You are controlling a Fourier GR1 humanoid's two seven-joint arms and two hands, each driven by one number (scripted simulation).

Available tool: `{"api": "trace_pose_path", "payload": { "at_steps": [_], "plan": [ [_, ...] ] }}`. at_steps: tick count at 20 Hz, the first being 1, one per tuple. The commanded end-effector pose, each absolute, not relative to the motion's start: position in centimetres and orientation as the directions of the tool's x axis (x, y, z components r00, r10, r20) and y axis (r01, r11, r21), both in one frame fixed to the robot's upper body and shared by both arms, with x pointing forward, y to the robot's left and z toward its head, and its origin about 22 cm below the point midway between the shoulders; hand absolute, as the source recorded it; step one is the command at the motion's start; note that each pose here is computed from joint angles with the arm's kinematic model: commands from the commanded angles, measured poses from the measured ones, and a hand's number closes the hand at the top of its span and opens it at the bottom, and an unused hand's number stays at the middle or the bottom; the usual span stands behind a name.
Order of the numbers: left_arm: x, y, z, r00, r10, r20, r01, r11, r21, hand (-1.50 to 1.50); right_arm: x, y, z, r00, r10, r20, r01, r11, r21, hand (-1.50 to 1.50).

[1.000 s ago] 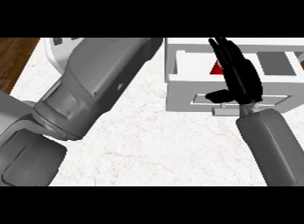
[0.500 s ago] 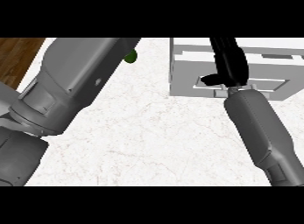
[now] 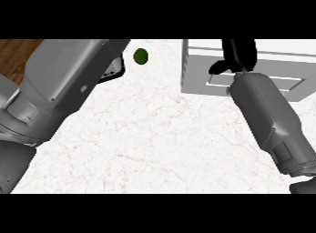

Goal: Pick up the can, place it into the drawer and close the drawer

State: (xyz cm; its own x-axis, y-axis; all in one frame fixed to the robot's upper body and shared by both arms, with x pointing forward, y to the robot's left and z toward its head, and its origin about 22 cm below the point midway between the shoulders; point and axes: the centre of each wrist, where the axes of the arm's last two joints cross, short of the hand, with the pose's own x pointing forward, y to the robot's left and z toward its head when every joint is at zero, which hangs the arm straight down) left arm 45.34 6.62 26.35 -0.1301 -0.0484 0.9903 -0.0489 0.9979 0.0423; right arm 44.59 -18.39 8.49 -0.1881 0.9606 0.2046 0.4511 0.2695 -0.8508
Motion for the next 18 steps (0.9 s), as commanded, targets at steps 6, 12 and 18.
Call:
{"api": "trace_pose_path", "payload": {
  "at_steps": [6, 12, 18],
  "plan": [
    [45.2, 10.2, 24.8, -0.125, -0.050, 0.991, -0.041, 0.998, 0.045, -1.50, 46.8, -17.0, 12.7, -0.181, 0.962, 0.206, 0.504, 0.271, -0.820, -1.50],
    [44.4, 10.8, 24.4, -0.115, -0.043, 0.992, -0.015, 0.999, 0.042, -1.50, 47.1, -17.8, 14.0, -0.235, 0.921, 0.312, 0.495, 0.390, -0.777, -1.50],
    [44.1, 13.0, 24.0, -0.112, -0.044, 0.993, -0.026, 0.999, 0.041, -1.50, 47.3, -16.9, 14.5, -0.303, 0.889, 0.344, 0.491, 0.455, -0.743, -1.50]
  ]
}}
